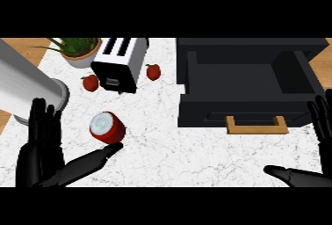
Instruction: Pick up the can, place it into the drawer and close the drawer
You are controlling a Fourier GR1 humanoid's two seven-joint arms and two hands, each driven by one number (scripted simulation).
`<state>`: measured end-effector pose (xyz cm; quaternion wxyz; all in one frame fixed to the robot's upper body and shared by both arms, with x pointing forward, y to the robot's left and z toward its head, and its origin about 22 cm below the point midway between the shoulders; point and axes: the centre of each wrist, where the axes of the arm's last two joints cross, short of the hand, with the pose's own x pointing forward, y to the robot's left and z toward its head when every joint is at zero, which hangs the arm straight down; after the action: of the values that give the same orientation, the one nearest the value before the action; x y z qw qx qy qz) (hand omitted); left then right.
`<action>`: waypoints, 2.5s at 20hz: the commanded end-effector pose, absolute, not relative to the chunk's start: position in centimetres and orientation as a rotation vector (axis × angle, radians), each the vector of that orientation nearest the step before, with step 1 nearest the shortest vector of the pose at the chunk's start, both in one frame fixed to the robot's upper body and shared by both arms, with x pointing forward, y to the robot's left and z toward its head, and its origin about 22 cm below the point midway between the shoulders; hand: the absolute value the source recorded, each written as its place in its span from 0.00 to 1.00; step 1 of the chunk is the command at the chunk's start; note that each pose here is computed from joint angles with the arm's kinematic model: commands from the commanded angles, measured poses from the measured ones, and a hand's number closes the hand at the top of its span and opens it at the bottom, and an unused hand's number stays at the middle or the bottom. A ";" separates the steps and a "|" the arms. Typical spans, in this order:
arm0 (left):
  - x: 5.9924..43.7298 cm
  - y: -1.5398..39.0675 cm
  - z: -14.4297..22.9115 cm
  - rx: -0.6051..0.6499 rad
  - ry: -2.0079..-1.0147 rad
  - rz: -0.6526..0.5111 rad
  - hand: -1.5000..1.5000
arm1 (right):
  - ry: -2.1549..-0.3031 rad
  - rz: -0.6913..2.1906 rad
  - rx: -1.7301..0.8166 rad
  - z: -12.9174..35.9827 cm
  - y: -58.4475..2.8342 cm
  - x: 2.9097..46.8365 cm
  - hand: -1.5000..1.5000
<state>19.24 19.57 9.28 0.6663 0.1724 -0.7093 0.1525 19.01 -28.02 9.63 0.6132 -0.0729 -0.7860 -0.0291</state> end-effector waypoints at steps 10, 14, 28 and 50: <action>21.2 18.7 0.2 0.443 -1.504 0.339 0.00 | -1.834 -0.049 -0.186 11.0 -28.4 15.8 0.00; 19.9 19.6 -1.7 0.458 -1.497 0.364 0.00 | -1.843 -0.080 -0.191 10.4 -28.3 17.7 0.00; 21.7 21.7 -9.6 0.473 -1.418 0.430 0.00 | -1.834 -0.087 -0.193 12.3 -28.4 15.9 0.00; 25.0 24.2 -14.7 0.430 -1.437 0.417 0.00 | -1.841 -0.042 -0.198 14.9 -30.6 16.5 0.00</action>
<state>24.56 23.71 -13.48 0.7130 0.2008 -0.6430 0.1945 16.36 -30.18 13.74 0.6027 -0.0886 -0.7927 -0.0210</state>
